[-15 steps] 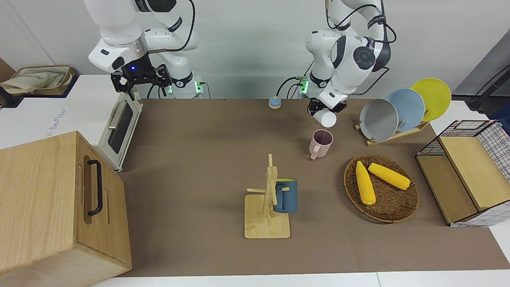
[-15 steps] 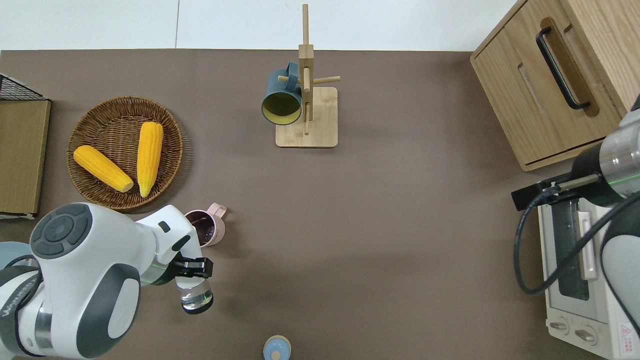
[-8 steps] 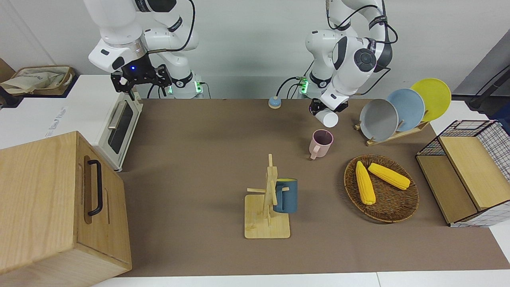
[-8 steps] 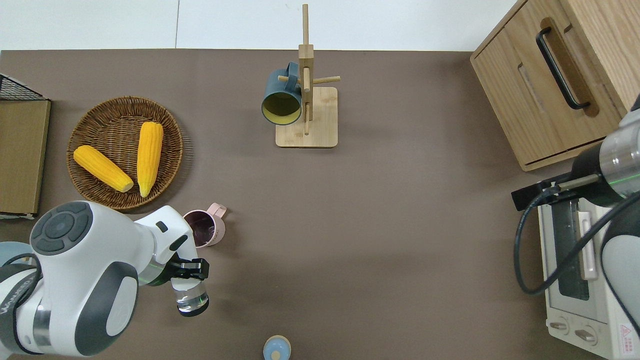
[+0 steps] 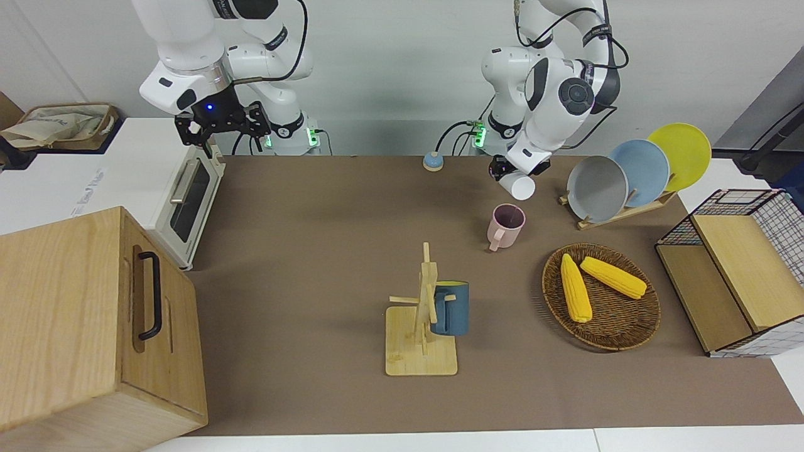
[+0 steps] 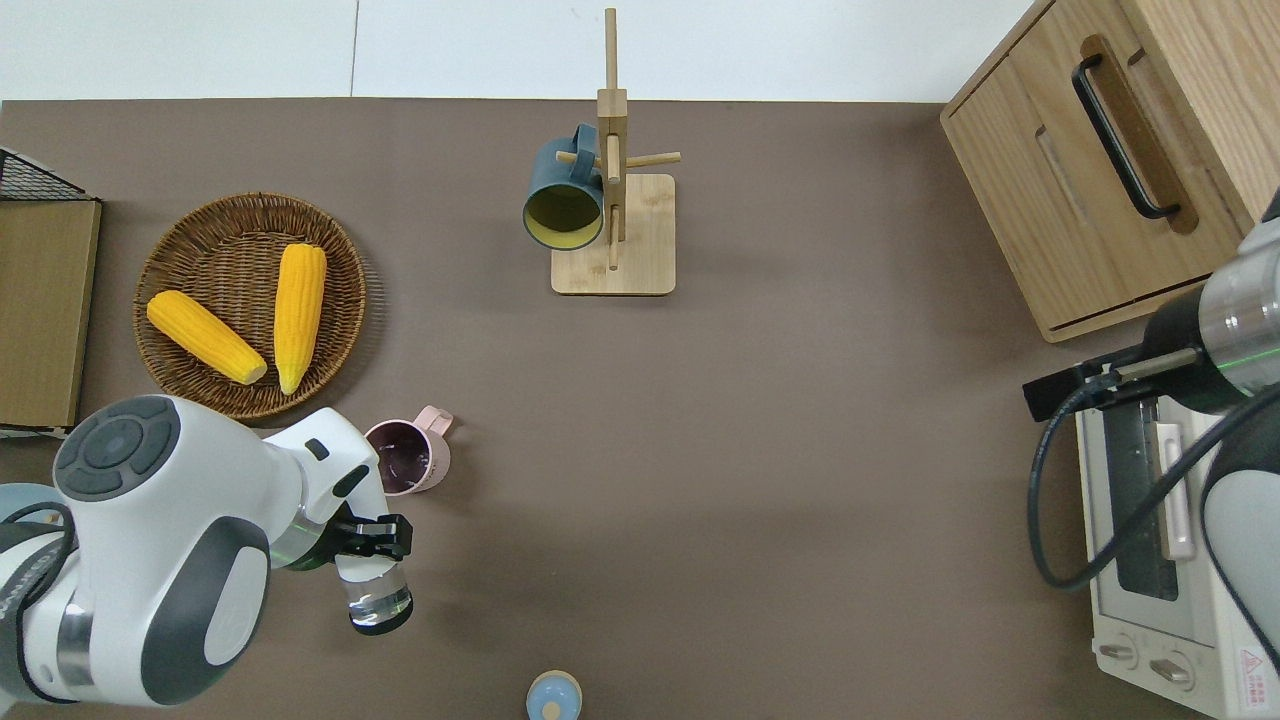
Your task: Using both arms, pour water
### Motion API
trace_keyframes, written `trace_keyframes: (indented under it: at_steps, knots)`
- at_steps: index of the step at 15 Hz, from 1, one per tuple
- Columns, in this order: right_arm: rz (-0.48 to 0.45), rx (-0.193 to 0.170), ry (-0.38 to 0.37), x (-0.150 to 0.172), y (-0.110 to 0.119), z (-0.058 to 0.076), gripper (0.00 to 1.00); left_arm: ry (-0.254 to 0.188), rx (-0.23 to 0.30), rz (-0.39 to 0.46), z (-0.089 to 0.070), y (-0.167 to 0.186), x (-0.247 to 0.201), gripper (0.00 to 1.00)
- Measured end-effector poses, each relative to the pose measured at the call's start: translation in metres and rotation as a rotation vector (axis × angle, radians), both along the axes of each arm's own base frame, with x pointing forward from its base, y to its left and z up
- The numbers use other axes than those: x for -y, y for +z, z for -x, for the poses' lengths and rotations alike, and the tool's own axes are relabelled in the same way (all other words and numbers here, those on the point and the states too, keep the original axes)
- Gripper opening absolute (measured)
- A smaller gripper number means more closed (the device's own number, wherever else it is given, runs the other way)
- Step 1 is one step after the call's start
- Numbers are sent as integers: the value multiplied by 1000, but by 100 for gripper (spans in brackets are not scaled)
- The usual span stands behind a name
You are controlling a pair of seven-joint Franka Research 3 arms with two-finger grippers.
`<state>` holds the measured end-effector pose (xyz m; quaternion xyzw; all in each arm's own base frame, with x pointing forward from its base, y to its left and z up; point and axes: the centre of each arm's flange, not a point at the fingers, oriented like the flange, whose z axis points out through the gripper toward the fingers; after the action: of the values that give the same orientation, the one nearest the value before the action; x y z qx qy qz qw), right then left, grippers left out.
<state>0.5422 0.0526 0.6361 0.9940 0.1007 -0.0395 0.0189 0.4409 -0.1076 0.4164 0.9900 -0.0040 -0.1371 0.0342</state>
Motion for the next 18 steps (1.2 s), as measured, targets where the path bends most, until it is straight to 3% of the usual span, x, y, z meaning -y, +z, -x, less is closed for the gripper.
trace_keyframes:
  at_steps: [5, 18]
  knots:
    - [0, 0, 0, 0, 0, 0, 99, 18, -18, -2, -6, 2, 1, 63]
    - [0, 0, 0, 0, 0, 0, 99, 9, -69, -3, -10, 11, 4, 63]
